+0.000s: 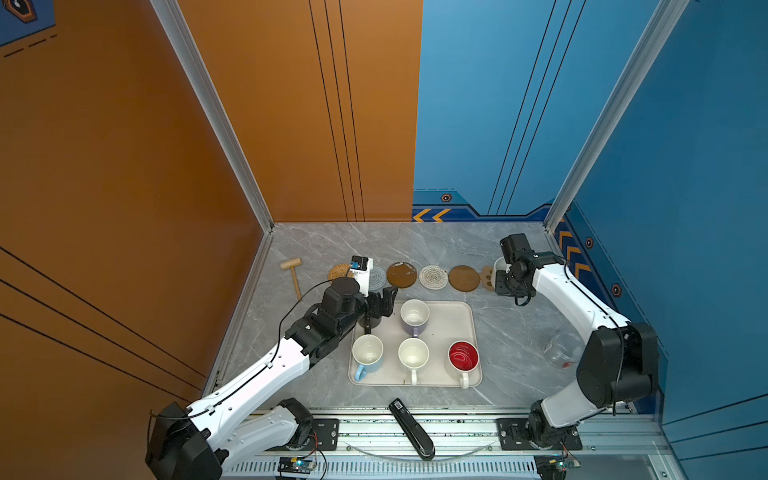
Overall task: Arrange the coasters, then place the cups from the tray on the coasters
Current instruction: 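Carry the speckled mug with right gripper over the paw-shaped cork coaster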
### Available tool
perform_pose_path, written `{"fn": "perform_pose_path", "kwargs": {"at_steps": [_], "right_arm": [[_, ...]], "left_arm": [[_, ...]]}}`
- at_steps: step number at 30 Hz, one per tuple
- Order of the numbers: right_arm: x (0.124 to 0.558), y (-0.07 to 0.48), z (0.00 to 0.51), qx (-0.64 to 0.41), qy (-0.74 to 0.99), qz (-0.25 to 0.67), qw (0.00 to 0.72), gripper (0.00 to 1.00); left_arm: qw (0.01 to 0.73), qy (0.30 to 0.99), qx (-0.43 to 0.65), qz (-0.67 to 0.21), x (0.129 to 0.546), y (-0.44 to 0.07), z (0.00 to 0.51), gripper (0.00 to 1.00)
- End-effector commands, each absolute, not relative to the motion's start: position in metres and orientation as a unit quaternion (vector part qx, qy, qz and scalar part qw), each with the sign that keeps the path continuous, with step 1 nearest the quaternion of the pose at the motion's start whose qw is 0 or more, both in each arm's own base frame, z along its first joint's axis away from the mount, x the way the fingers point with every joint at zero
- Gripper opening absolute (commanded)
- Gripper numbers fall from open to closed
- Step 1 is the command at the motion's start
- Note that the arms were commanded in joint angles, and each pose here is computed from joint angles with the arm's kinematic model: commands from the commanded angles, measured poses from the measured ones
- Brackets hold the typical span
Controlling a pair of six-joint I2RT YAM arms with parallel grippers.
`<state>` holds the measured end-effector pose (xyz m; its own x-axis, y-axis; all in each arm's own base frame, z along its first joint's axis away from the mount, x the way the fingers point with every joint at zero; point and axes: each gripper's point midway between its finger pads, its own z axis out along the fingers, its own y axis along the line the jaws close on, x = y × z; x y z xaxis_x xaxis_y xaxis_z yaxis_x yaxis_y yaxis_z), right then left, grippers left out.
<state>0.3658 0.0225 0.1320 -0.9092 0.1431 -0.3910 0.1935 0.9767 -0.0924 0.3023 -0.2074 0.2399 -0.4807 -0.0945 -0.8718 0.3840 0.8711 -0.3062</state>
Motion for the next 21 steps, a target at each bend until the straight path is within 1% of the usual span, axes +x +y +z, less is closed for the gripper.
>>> {"fn": "perform_pose_path", "kwargs": {"at_steps": [1,7,21], "right_arm": [[0.410,0.027,0.162,0.081,0.959,-0.052,0.268,0.00],[0.427,0.023,0.147,0.086,0.960,-0.065,0.257,0.00],[0.438,0.018,0.131,0.105,0.960,-0.036,0.258,0.00]], "left_arm": [[0.508,0.827,0.082,-0.227,0.309,-0.204,0.246,0.93],[0.508,0.828,0.079,-0.224,0.311,-0.204,0.246,0.92],[0.507,0.830,0.073,-0.220,0.314,-0.204,0.244,0.92]]}}
